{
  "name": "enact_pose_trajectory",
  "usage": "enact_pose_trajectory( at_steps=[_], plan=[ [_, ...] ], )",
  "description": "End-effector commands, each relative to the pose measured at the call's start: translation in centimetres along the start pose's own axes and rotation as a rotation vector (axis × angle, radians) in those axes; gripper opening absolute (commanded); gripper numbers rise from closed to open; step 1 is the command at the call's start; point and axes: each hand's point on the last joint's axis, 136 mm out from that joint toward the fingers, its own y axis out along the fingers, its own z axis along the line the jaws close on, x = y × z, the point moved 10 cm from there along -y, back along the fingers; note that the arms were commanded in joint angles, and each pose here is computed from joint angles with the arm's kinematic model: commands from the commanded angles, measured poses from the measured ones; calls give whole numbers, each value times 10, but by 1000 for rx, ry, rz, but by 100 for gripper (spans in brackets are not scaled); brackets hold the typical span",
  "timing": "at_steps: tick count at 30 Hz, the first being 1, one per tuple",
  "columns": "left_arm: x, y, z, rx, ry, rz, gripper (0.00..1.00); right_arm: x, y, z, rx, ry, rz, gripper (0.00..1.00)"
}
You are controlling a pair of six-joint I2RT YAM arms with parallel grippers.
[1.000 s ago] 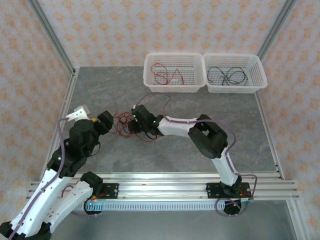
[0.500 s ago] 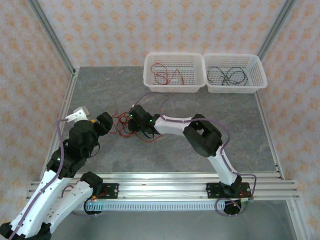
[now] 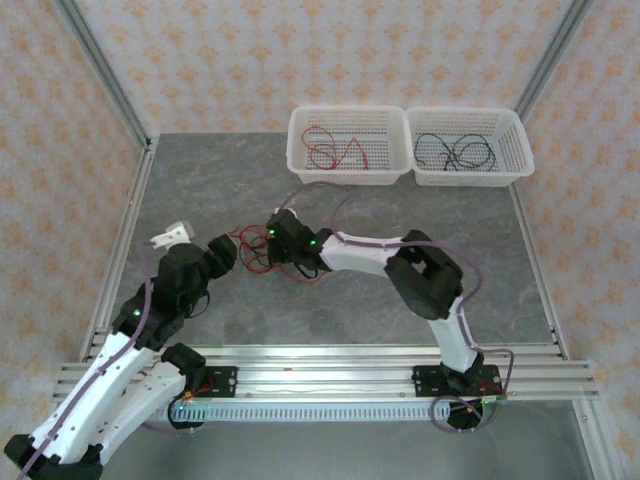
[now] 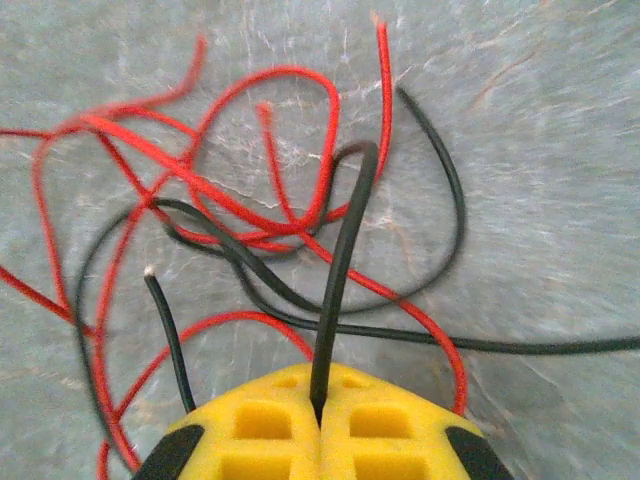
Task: Untangle the cables
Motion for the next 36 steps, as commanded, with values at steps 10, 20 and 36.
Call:
enact_pose_trajectory(
  at_steps=[10,20,36],
  plan=[
    [-34,55,-10,-66,-33,120,76,-2,-73,-21,68,32,-130,0],
    [-66,80,-42,-97,13,195,75,-34,-78,-75,-83,139,-91,1],
    [-61,92,-85,-70,75,177,76,-40,-101,-107,-327,123,-83,34]
  ],
)
